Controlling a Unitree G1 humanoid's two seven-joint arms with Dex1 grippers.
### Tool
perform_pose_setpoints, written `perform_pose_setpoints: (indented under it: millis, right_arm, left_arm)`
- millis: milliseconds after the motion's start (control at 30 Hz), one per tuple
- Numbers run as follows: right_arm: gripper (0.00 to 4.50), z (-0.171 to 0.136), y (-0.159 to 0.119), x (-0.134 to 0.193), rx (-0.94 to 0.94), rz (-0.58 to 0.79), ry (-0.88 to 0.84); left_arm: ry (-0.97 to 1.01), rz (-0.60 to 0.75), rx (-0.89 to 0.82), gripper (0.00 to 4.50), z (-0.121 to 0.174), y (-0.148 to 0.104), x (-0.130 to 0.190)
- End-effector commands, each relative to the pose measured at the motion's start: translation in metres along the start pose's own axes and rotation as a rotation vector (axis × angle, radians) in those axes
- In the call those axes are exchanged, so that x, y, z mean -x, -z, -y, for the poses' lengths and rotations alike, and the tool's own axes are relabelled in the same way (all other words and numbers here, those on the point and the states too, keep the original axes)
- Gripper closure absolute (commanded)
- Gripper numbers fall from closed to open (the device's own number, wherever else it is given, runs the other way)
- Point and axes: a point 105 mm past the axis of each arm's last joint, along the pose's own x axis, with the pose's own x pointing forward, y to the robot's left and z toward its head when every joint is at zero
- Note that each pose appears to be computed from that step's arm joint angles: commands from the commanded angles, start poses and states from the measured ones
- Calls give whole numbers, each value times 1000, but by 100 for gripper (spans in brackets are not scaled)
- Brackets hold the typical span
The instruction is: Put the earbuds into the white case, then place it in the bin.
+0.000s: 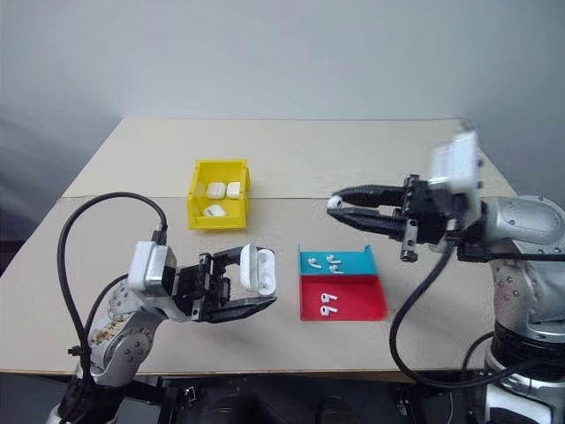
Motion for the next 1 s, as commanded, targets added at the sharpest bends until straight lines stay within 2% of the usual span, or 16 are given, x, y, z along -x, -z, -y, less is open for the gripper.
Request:
perform_pose_setpoints:
  millis: [33, 133, 300, 1000]
  right_arm:
    - [339, -10, -22, -5, -3, 240, -61]
    - [339, -24, -22, -19, -9, 348, -133]
    - [339, -35, -16, -36, 12, 421, -187]
    - [339, -48, 4, -51, 53, 363, -272]
  left_arm:
    - [31, 35, -33, 170, 1, -10, -4]
    - [53, 91, -51, 170, 3, -17, -7]
    - [67, 113, -84, 170, 3, -21, -10]
    - [63, 110, -85, 170, 4, -22, -13]
